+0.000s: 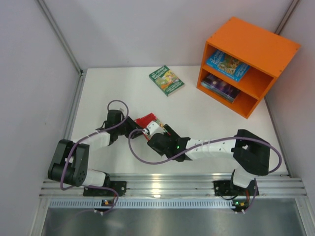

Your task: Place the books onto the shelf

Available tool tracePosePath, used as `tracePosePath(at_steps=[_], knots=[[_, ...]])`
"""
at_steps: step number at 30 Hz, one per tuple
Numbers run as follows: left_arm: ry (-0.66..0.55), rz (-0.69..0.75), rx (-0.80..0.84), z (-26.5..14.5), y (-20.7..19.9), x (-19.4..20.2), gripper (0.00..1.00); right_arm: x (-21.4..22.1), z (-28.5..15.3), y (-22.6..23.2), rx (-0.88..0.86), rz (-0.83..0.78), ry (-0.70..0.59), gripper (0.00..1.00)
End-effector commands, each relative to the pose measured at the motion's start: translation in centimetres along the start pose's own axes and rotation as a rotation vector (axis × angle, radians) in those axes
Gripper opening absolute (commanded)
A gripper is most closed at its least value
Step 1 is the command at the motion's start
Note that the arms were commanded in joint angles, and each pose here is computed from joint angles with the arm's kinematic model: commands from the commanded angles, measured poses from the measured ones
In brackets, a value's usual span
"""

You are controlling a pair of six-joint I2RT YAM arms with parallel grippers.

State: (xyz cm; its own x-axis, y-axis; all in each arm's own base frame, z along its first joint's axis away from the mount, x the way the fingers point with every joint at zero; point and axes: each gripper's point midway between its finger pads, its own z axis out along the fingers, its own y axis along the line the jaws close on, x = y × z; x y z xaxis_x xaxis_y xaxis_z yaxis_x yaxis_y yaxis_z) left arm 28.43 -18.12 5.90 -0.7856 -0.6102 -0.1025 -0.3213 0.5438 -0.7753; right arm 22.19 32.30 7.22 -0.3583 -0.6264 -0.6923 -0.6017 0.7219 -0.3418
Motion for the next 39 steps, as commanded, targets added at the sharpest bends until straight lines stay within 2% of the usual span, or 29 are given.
tracePosePath(at_steps=[1, 7, 14, 23, 28, 30, 35, 38, 39], knots=[[-0.004, -0.007, -0.010, -0.2, -1.3, -0.5, 0.00, -2.8, -1.3, -1.2, 0.121, 0.000, -0.088, 0.77], [-0.020, -0.011, -0.043, -0.2, -1.0, -0.6, 0.00, -5.3, -3.7, 2.5, 0.037, -0.053, -0.201, 0.73], [-0.009, -0.023, -0.034, -0.1, -1.5, -0.6, 0.00, -5.8, -4.1, 5.1, 0.011, -0.131, -0.223, 0.73], [-0.007, -0.043, -0.018, -0.3, -2.2, -0.3, 0.00, -4.3, -1.2, 7.3, 0.024, -0.236, -0.190, 0.70], [0.012, -0.067, -0.017, -0.4, -2.1, 0.2, 0.00, -3.2, 0.6, 7.4, 0.097, -0.318, -0.163, 0.60], [0.018, -0.077, -0.016, -0.4, -2.0, 0.3, 0.00, -3.0, 1.4, 7.5, 0.130, -0.364, -0.149, 0.49], [0.018, -0.084, -0.011, -0.7, -2.0, 0.6, 0.00, -3.1, 2.2, 7.3, 0.231, -0.446, -0.147, 0.42], [0.021, -0.080, -0.004, -0.8, -2.2, 0.7, 0.00, -3.3, 2.7, 7.0, 0.283, -0.487, -0.150, 0.34], [0.022, -0.072, -0.003, -0.8, -2.3, 0.8, 0.00, -3.7, 2.7, 7.0, 0.296, -0.488, -0.158, 0.28]])
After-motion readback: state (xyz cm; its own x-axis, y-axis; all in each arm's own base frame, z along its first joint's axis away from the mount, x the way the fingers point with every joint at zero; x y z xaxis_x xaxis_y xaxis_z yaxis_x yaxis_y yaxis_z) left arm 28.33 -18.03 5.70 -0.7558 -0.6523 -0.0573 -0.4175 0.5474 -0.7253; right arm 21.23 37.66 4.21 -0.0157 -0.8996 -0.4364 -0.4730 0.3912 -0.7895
